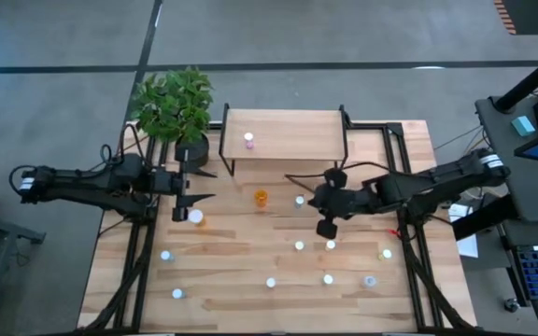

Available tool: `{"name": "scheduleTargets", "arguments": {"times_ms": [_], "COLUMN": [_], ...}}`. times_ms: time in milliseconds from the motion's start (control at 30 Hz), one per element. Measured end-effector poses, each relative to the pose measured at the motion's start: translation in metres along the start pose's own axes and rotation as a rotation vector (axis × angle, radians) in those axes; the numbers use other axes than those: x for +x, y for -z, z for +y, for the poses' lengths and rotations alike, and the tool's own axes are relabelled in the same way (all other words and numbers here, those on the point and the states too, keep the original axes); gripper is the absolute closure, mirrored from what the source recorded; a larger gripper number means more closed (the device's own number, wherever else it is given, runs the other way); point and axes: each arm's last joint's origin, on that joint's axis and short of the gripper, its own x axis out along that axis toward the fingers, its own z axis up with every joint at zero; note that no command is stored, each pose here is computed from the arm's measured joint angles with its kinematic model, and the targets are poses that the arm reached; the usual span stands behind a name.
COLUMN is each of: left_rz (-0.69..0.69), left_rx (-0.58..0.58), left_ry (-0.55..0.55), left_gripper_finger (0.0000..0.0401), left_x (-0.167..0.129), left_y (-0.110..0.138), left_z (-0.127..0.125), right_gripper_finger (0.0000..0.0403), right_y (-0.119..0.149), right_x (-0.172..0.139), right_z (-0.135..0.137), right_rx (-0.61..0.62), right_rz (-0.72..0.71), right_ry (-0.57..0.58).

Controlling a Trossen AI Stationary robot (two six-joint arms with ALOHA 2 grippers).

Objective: Pick and place medicine bottles onto shelf by color
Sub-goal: Put the blue pill bottle on the shelf

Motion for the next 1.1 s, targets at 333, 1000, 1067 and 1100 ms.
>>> {"name": "scheduleTargets", "arguments": {"times_ms": [333, 1000, 1067, 1100], "left_rz": [-0.008, 0.022, 0.023, 0.024], "left_rx": [0.002, 0.026, 0.026, 0.026], "left_ry": [-0.025, -0.04, -0.04, -0.039], "left_gripper_finger": [0.0211, 0.0211, 0.0211, 0.0211], "left_x": [-0.005, -0.004, -0.004, -0.004], "left_y": [0.0, 0.004, 0.005, 0.005], "left_z": [0.0, -0.001, -0.001, -0.001], "right_gripper_finger": [0.035, 0.0137, 0.013, 0.0128], "right_y": [-0.011, 0.048, 0.056, 0.059], "right_x": [0.017, 0.089, 0.093, 0.094], "right_z": [0.011, 0.003, 0.001, 0.0], "right_rx": [0.052, 0.045, 0.051, 0.055], "right_rz": [0.109, 0.091, 0.077, 0.071], "right_ry": [-0.008, 0.126, 0.141, 0.148]}}
